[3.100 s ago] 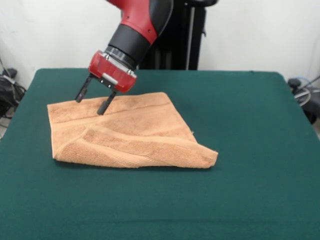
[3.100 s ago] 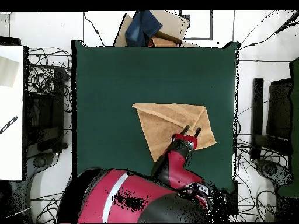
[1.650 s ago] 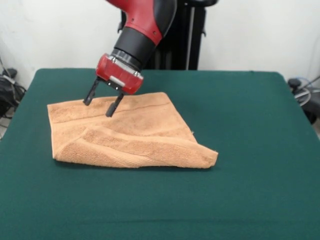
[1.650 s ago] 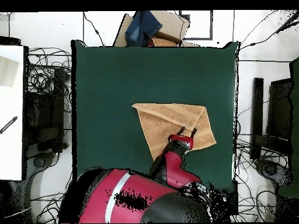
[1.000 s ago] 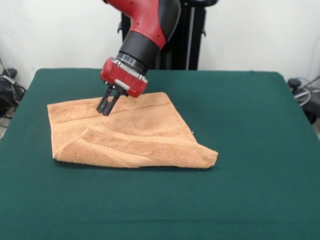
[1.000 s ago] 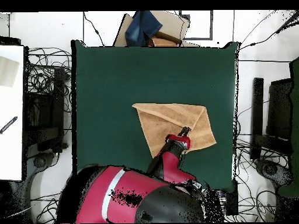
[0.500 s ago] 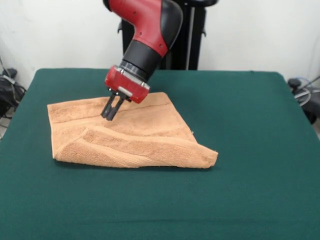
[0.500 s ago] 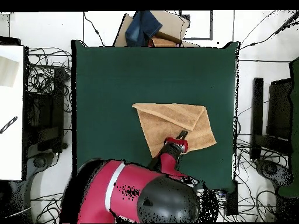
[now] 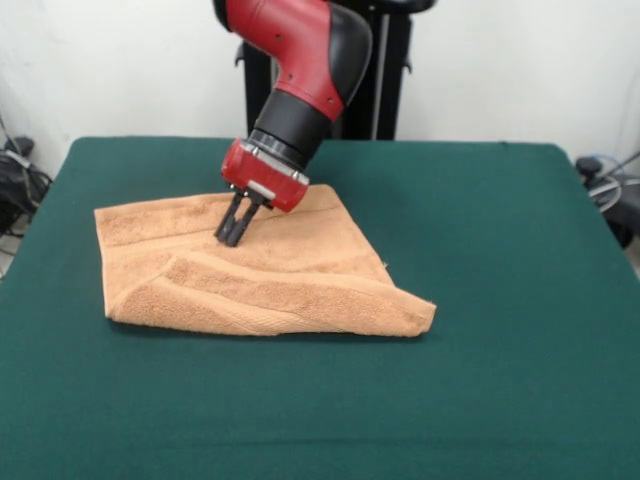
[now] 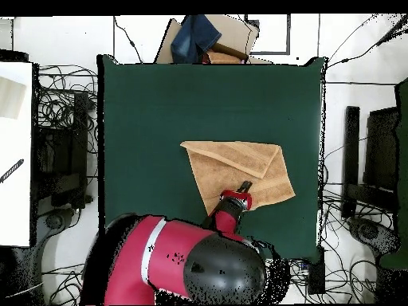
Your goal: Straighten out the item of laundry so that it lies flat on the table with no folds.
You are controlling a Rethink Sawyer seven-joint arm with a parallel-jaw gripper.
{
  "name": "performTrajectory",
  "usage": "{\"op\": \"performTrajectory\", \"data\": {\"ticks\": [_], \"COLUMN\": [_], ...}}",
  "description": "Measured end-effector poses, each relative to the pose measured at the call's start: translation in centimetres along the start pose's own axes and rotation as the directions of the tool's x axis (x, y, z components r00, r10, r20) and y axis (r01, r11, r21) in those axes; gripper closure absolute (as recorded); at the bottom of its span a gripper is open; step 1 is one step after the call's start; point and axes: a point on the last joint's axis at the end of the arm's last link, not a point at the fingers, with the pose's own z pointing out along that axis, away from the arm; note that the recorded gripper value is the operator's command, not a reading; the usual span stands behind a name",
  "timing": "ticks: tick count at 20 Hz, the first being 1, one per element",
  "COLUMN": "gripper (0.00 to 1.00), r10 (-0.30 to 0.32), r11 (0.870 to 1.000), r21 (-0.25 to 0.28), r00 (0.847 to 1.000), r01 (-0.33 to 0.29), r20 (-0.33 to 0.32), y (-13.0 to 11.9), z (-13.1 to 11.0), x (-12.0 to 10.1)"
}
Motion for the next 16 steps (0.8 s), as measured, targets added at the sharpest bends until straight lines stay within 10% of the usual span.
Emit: {"op": "performTrajectory", "data": {"ticks": [16], "gripper": [1.0], "r10": [0.033], "r11": [0.999], "r21": [0.005], "r00": [0.999], "r01": [-0.033], "r20": [-0.005], "y": [-0.1], "z": [0.2], "x": [-1.4]}}
